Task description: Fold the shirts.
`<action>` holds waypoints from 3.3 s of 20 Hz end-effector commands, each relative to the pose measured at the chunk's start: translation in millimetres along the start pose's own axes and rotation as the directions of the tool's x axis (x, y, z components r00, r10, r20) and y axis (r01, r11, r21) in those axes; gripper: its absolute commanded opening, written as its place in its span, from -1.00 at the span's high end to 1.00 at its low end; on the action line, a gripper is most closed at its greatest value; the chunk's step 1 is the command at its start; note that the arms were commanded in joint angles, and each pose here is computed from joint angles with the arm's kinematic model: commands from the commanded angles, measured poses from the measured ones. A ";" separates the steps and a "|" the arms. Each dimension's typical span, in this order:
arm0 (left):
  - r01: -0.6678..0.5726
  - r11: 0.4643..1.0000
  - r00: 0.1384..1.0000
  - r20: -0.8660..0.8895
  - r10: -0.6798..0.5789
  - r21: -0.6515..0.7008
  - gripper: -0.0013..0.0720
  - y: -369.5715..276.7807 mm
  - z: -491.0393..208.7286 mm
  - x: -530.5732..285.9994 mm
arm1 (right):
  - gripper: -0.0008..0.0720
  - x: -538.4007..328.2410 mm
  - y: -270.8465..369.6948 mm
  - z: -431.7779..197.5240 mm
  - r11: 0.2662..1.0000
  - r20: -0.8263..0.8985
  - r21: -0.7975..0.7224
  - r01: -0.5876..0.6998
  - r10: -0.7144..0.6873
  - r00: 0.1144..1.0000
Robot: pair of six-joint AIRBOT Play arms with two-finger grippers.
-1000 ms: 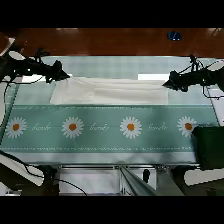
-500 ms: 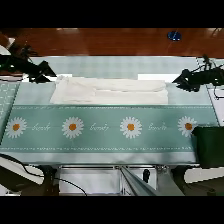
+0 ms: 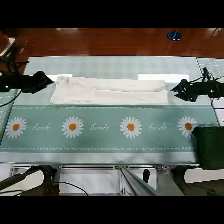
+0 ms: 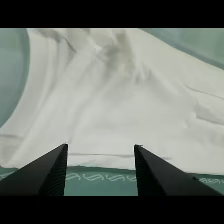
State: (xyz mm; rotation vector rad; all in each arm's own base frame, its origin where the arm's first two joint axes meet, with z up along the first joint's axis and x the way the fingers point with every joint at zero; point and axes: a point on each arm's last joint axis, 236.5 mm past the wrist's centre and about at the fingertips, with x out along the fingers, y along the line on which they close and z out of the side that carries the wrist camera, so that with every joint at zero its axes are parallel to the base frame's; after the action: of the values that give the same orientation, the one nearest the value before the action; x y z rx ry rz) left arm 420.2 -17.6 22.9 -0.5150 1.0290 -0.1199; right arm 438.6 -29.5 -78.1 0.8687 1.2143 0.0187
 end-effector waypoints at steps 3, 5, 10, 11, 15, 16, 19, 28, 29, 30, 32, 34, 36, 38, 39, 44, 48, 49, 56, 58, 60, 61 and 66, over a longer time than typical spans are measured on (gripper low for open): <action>0.051 0.994 0.999 -0.003 -0.051 0.098 -0.42 -43.2 -24.5 12.9 | -0.16 41.6 24.2 -10.4 0.999 -0.069 -0.010 -0.051 0.050 0.996; 0.063 0.991 0.998 -0.039 -0.058 0.119 -0.42 -52.7 -35.3 25.5 | -0.16 58.6 31.2 -22.9 0.998 -0.112 -0.012 -0.063 0.061 0.992; 0.099 0.983 0.991 -0.108 -0.083 0.152 0.80 -74.6 -58.4 43.1 | 0.91 48.3 58.3 -36.3 0.985 -0.166 -0.133 -0.108 0.085 0.982; 0.116 0.981 0.989 -0.109 -0.100 0.154 0.92 -80.6 -58.8 43.0 | 0.91 33.7 63.1 -33.6 0.981 -0.158 -0.164 -0.106 0.080 0.984; 0.211 0.959 0.973 -0.134 -0.188 0.190 0.92 -120.2 -70.3 43.2 | 0.91 -43.4 61.7 -52.2 0.932 -0.088 -0.361 0.037 -0.073 0.993; 0.222 0.952 0.969 -0.154 -0.192 0.212 0.92 -130.1 -79.8 49.0 | 0.91 -63.5 62.7 -62.0 0.921 -0.034 -0.382 0.080 -0.101 0.994; 0.257 0.940 0.951 -0.229 -0.206 0.223 0.93 -167.6 -109.5 80.0 | 0.91 -115.9 84.0 -104.4 0.899 0.075 -0.431 0.073 -0.045 0.996; 0.438 0.848 0.805 -0.549 -0.223 0.299 0.92 -326.1 -252.7 151.3 | 0.91 -196.1 118.7 -191.0 0.874 0.169 -0.486 -0.001 0.095 0.981; 0.447 0.843 0.782 -0.588 -0.207 0.298 0.92 -333.7 -272.8 154.2 | 0.91 -198.3 120.4 -192.2 0.872 0.174 -0.490 -0.004 0.102 0.979; 0.458 0.833 0.755 -0.630 -0.182 0.309 0.92 -336.4 -294.6 155.5 | 0.91 -198.9 122.2 -192.7 0.871 0.175 -0.491 -0.010 0.110 0.978; 0.488 0.824 0.698 -0.695 -0.171 0.288 0.92 -345.0 -335.9 152.7 | 0.91 -199.8 127.9 -191.3 0.865 0.180 -0.500 -0.027 0.135 0.974; 0.516 0.813 0.657 -0.733 -0.176 0.268 0.92 -355.7 -367.6 144.5 | 0.91 -201.1 130.4 -186.3 0.865 0.201 -0.502 -0.025 0.145 0.969; 0.530 0.803 0.649 -0.740 -0.176 0.273 0.92 -360.6 -376.4 139.2 | 0.91 -201.7 134.0 -185.8 0.861 0.202 -0.508 -0.036 0.160 0.966; 0.525 0.809 0.669 -0.716 -0.199 0.265 0.92 -361.0 -350.1 139.0 | 0.91 -202.0 138.1 -187.8 0.858 0.194 -0.510 -0.055 0.177 0.965; 0.512 0.818 0.693 -0.689 -0.212 0.263 0.92 -356.3 -321.0 138.4 | 0.91 -202.3 142.3 -189.9 0.856 0.185 -0.512 -0.075 0.195 0.963; 0.309 0.885 0.896 -0.417 -0.149 0.349 0.92 -272.4 -117.4 84.1 | 0.91 -196.3 183.5 -196.6 0.819 0.071 -0.502 -0.278 0.359 0.931; 0.192 0.915 0.980 -0.128 -0.155 0.354 0.92 -215.5 -20.5 -23.8 | 0.91 -165.1 249.0 -198.6 0.734 -0.028 -0.576 -0.359 0.422 0.906; 0.169 0.915 0.985 -0.074 -0.153 0.366 0.92 -204.8 -15.2 -48.9 | 0.91 -149.7 268.4 -202.9 0.713 -0.064 -0.590 -0.380 0.428 0.902; 0.109 0.924 0.990 0.042 -0.133 0.366 0.92 -145.9 -82.0 -113.7 | 0.91 6.8 339.2 -257.3 0.661 -0.340 -0.602 -0.448 0.296 0.893; 0.106 0.934 0.992 0.021 -0.120 0.342 0.92 -129.7 -106.8 -109.4 | 0.91 40.2 342.8 -260.8 0.669 -0.369 -0.595 -0.446 0.265 0.891; 0.099 0.945 0.995 -0.008 -0.102 0.313 0.92 -115.4 -126.0 -100.3 | 0.91 64.2 343.0 -260.3 0.685 -0.383 -0.581 -0.440 0.247 0.890; 0.095 0.949 0.995 -0.024 -0.092 0.302 0.92 -109.8 -133.1 -95.3 | 0.91 73.2 342.8 -260.7 0.691 -0.389 -0.575 -0.438 0.240 0.889; 0.090 0.959 0.996 -0.029 -0.086 0.268 0.92 -98.3 -141.7 -74.1 | 0.91 96.9 345.1 -265.1 0.712 -0.395 -0.552 -0.435 0.236 0.888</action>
State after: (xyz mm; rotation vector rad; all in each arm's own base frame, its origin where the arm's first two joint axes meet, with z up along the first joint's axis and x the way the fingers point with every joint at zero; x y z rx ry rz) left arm 276.3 -129.5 81.1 -0.2867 0.9939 -0.3526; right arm 402.2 391.1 40.3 0.4659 1.1763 0.8613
